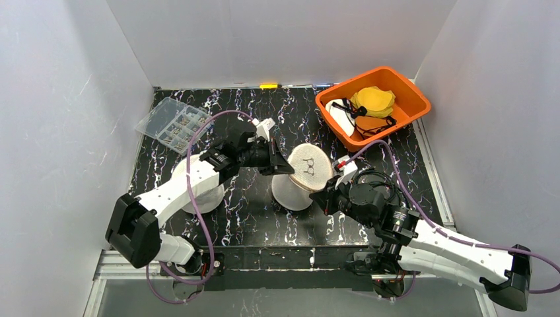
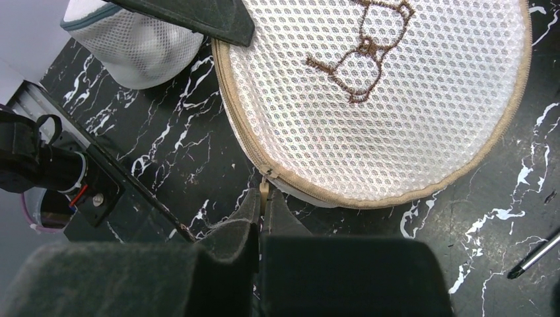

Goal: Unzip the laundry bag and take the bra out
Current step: Unzip the laundry bag at the center of the board.

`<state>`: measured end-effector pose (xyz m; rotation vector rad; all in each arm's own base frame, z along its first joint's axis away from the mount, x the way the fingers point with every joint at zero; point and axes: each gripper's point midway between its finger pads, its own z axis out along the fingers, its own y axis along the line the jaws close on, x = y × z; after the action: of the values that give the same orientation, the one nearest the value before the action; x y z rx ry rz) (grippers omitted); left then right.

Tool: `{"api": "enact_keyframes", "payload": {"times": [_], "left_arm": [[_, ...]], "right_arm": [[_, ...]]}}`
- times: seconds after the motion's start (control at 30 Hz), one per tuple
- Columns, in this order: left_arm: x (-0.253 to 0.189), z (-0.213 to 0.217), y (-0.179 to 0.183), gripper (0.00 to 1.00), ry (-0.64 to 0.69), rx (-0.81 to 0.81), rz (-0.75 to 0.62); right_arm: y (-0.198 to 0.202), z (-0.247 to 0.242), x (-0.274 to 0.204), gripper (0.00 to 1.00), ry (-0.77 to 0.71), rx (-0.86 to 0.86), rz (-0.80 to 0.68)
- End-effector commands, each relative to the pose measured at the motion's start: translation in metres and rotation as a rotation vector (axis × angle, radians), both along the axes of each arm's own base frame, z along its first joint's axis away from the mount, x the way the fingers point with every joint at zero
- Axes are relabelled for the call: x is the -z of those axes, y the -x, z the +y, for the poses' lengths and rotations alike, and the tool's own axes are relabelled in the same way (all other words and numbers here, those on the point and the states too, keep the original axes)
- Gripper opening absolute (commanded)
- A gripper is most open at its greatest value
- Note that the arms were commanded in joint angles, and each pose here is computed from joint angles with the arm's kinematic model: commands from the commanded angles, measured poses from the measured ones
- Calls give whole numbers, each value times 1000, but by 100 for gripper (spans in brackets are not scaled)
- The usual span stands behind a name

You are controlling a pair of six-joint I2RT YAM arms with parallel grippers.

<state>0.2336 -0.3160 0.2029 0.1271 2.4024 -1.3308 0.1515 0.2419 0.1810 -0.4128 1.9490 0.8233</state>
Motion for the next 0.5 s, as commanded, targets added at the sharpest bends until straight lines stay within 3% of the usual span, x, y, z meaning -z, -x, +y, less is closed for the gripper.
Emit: {"api": "enact_keyframes", "payload": {"times": [0.0,0.3,0.37,0.47], "left_arm": [[7,2,7,0,-8,79,-20],[31,6,6,2,-27,34,5],[29,8,6,14,-27,28,3],[24,8,11,45,-5,21,21]], "right_arm": [[-3,-3,1,1,10,20,-12],[1,4,18,1,12,-4,25],[2,5,18,1,7,-8,30],[2,8,17,1,-8,-11,32]]}}
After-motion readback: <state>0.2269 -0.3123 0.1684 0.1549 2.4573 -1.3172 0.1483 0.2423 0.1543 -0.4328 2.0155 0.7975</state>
